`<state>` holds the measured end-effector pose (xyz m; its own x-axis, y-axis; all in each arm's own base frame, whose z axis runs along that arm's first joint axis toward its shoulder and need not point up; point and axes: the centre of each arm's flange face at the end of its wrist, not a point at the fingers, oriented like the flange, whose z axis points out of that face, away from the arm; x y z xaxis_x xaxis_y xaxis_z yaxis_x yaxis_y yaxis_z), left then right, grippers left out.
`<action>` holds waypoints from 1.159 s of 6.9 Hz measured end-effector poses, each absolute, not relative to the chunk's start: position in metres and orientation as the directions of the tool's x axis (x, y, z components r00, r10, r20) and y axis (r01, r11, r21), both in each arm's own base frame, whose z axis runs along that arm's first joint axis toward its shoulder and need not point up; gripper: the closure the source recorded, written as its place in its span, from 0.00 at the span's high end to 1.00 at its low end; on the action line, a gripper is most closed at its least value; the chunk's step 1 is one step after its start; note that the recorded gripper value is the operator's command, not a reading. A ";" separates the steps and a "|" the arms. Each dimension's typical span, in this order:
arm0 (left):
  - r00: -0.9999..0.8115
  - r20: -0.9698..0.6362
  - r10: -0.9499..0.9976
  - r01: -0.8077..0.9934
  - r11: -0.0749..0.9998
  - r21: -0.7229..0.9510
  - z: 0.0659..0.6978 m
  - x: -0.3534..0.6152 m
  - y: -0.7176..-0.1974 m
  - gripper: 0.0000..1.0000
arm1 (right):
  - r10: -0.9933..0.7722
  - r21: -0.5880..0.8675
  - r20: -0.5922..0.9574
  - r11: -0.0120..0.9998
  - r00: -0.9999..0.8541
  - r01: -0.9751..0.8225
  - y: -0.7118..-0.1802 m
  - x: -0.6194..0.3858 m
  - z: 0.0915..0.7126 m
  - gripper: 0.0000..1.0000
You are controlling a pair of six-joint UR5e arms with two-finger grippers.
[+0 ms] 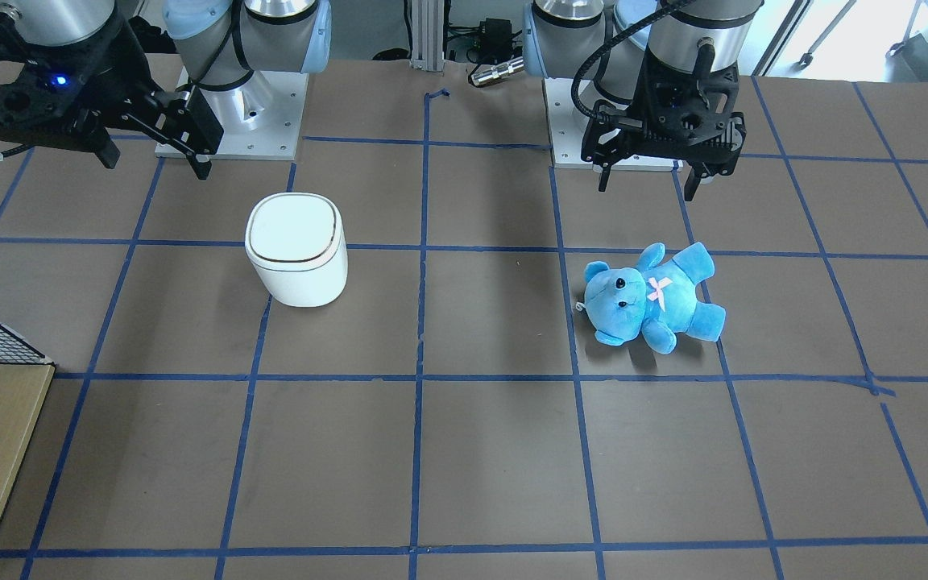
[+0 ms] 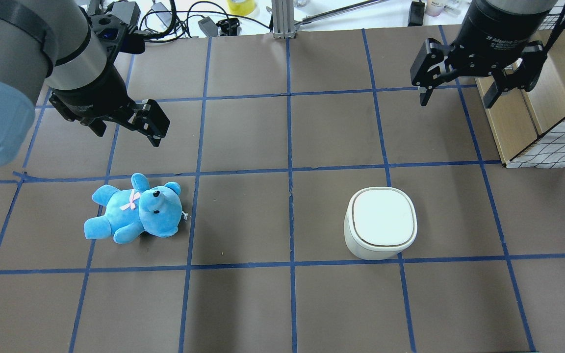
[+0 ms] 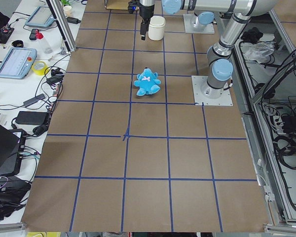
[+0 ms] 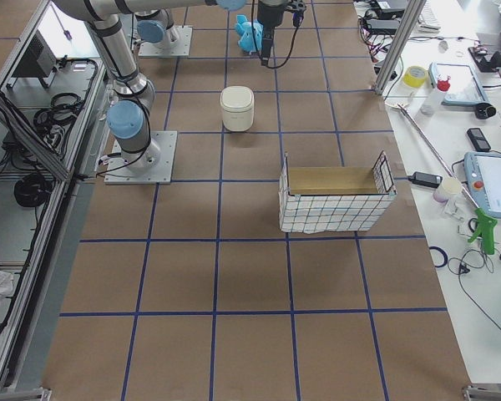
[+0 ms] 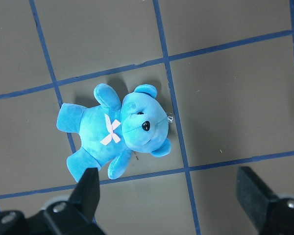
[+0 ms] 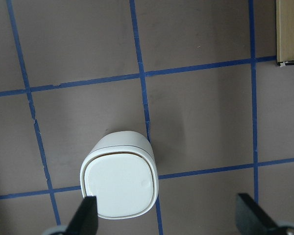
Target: Open trash can with right arm
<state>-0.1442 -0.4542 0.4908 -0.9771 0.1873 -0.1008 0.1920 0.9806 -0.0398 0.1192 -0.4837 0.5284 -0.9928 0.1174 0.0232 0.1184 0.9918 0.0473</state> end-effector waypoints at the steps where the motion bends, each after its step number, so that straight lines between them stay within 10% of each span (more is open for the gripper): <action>1: -0.977 -0.101 0.187 0.192 0.981 -0.040 0.491 -0.144 -0.454 1.00 | 0.119 0.049 0.029 0.992 -0.992 0.121 -0.484 0.118 0.528 1.00; 8: -0.977 -0.101 0.187 0.192 0.981 -0.040 0.491 -0.144 -0.454 1.00 | 0.127 0.069 0.027 0.989 -0.992 0.129 -0.484 0.119 0.518 1.00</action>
<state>-0.1442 -0.4542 0.4908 -0.9771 0.1873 -0.1008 0.1921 0.9806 -0.0398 0.1191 -0.4843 0.5176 -0.9915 0.1272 0.0268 0.1287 0.9893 0.0686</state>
